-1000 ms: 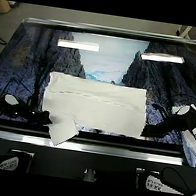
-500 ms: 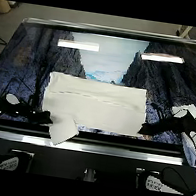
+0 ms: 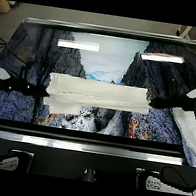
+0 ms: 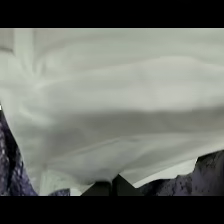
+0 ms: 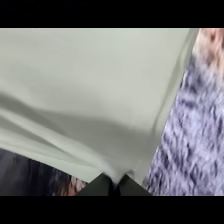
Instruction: Fold the shirts.
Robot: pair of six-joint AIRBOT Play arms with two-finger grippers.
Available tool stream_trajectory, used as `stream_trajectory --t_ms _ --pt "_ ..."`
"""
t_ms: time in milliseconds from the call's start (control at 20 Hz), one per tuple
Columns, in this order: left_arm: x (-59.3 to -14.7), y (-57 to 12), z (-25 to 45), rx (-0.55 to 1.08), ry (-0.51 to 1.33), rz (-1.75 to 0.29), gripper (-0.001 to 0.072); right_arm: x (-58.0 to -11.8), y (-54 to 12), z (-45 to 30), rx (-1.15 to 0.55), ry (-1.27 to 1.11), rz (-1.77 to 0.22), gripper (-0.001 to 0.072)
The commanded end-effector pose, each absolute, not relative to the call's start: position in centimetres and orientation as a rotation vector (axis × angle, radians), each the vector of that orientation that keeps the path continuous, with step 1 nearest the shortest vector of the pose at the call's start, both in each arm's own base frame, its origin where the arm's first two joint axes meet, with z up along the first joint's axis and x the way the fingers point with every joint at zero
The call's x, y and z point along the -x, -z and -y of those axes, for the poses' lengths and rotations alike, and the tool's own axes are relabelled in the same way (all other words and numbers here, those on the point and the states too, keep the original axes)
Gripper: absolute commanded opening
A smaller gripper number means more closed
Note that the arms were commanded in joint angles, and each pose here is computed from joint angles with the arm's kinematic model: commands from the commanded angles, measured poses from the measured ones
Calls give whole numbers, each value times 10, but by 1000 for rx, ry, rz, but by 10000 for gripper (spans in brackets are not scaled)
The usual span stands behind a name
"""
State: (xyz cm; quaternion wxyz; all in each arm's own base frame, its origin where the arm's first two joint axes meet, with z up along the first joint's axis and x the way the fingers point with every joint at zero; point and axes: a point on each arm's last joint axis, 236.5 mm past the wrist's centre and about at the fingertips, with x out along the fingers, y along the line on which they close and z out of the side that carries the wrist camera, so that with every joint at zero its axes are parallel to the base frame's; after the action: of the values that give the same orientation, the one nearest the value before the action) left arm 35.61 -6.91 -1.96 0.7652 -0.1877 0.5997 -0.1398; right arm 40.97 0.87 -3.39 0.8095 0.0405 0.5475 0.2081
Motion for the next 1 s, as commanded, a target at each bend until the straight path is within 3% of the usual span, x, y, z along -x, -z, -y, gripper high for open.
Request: stream_trajectory --t_ms 0,100,400,600,650,750,800,850,950 --pt "-420 2 63 425 291 -1199 28 -486 12 -6 -67 -334 -980 14" --pt "-445 12 66 456 310 -1218 28 -497 32 -5 -152 -288 -1016 15" --pt "-501 39 72 496 367 -1260 28 -492 79 -7 -186 -301 -1115 15" --pt "-499 67 73 566 323 -1338 36 -481 99 -13 -203 -329 -1182 23" --pt "-494 72 75 589 318 -1369 114 -478 100 -15 -204 -343 -1190 109" --pt "-489 67 74 590 331 -1387 488 -478 94 -18 -188 -390 -1175 415" --pt "-487 59 72 585 344 -1390 491 -478 86 -15 -186 -410 -1168 619" --pt "-486 46 71 581 360 -1389 489 -479 80 -8 -201 -409 -1161 687" --pt "-482 16 73 563 389 -1360 464 -484 70 13 -291 -371 -1121 698"
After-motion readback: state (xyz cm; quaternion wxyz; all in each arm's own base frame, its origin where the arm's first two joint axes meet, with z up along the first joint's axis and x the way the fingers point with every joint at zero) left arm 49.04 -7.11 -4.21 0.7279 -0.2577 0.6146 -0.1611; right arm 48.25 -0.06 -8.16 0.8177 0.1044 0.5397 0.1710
